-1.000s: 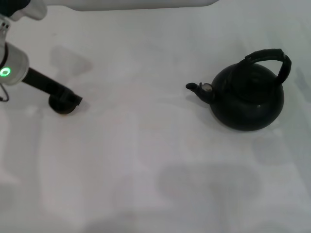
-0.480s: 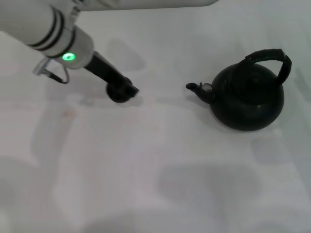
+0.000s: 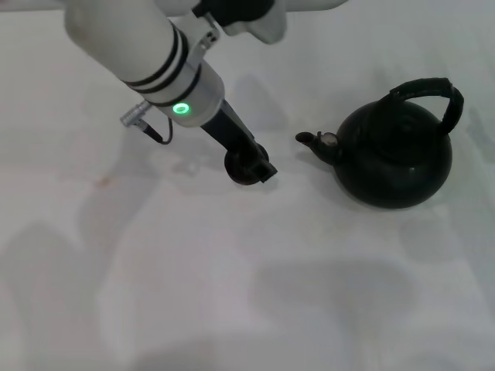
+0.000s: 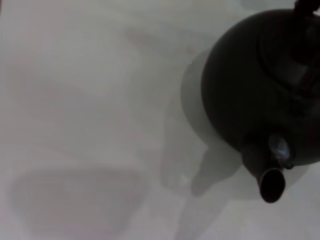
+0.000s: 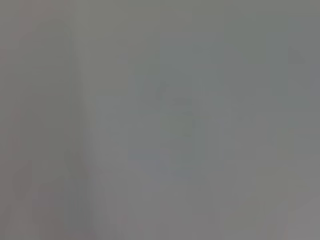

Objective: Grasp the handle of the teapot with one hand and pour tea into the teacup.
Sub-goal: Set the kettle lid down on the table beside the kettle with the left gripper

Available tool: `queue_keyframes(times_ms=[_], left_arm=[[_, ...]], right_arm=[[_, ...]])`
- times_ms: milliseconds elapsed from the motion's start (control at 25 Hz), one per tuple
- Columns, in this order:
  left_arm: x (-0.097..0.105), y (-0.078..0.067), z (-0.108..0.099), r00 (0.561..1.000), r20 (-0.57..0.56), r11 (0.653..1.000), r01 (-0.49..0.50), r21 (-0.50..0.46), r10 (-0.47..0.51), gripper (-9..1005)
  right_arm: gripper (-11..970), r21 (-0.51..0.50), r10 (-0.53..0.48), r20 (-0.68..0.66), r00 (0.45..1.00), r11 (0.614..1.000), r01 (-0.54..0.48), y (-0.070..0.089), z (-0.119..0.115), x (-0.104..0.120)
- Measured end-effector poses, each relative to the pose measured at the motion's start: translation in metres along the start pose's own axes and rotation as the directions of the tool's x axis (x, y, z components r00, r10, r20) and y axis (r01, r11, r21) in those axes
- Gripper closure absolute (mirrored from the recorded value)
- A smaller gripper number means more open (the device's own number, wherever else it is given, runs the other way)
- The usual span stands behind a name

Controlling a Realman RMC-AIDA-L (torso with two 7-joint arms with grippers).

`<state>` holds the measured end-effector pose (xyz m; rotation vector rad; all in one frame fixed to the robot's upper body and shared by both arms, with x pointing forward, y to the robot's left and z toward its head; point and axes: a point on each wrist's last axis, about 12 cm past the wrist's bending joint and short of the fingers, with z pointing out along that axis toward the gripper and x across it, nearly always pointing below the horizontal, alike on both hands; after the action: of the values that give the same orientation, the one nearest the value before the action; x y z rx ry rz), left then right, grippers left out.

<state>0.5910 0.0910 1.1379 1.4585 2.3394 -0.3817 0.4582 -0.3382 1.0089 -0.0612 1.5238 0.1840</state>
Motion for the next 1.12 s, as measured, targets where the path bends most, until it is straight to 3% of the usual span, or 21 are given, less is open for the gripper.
queue_keyframes(times_ms=[600, 1120], left_arm=[[0.010, -0.013, 0.018, 0.997, -0.069, 1.000, -0.021, 0.016, 0.022, 313], [0.010, -0.015, 0.023, 0.996, -0.079, 0.999, -0.035, 0.003, 0.036, 244]], right_arm=[[86, 0.004, 0.001, 0.001, 1.000, 1.000, -0.001, -0.001, 0.000, 0.000], [87, 0.000, 0.012, -0.002, 1.000, 1.000, -0.012, 0.000, 0.001, 0.000]])
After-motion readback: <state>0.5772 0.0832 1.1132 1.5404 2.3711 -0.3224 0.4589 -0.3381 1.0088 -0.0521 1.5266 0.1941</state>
